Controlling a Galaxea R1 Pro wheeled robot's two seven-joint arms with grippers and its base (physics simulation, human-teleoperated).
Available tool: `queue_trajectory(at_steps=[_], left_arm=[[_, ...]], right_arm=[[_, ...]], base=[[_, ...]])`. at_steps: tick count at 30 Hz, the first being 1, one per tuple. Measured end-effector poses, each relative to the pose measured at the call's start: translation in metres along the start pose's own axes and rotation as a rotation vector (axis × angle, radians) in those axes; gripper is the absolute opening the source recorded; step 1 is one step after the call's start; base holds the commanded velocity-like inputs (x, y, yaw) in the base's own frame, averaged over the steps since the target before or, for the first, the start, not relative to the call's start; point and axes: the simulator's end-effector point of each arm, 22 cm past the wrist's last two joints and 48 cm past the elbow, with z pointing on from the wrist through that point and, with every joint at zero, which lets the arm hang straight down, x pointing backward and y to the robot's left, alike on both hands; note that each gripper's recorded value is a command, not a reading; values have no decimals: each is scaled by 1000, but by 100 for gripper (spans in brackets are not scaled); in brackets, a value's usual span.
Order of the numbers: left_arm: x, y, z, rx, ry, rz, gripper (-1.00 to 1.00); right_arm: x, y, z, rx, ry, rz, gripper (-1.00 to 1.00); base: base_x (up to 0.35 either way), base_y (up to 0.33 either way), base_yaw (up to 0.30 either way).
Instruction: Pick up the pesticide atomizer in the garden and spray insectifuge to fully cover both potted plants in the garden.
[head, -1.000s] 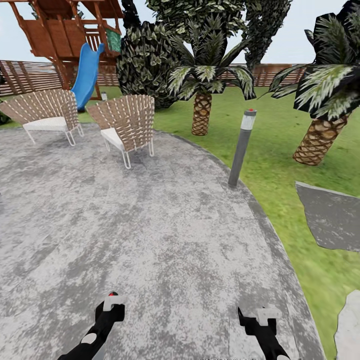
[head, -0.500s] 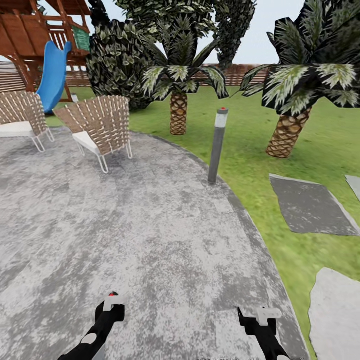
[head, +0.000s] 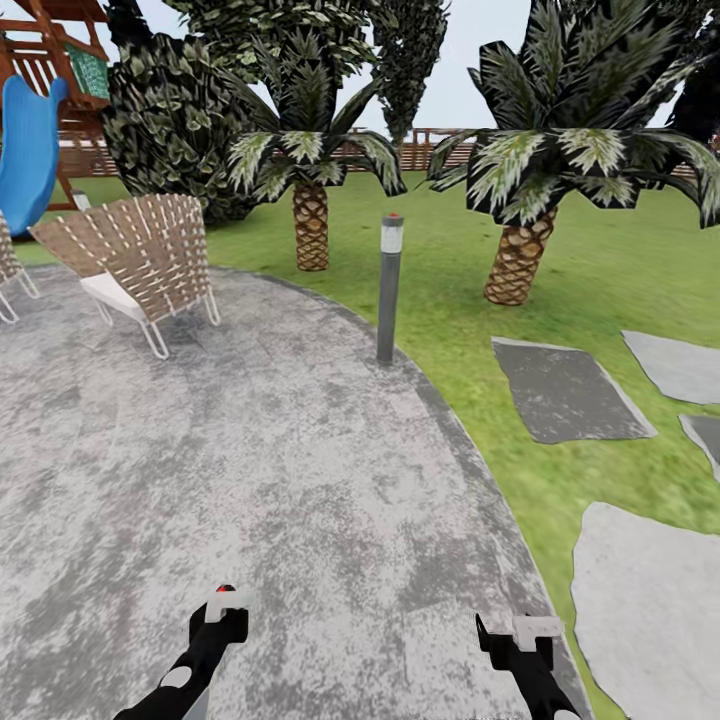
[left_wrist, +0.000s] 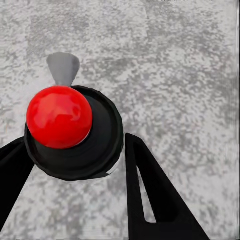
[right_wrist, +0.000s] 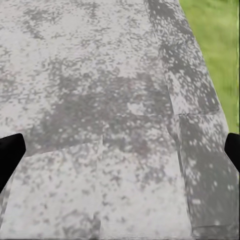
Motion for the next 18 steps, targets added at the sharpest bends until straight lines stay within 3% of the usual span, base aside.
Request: queue_trajectory(at_steps=[18], left_arm=[[0,1,0,-1,-1,-1,-100]], right_arm=[[1,1,0,-1,1,1,100]], base=[[0,0,-281]])
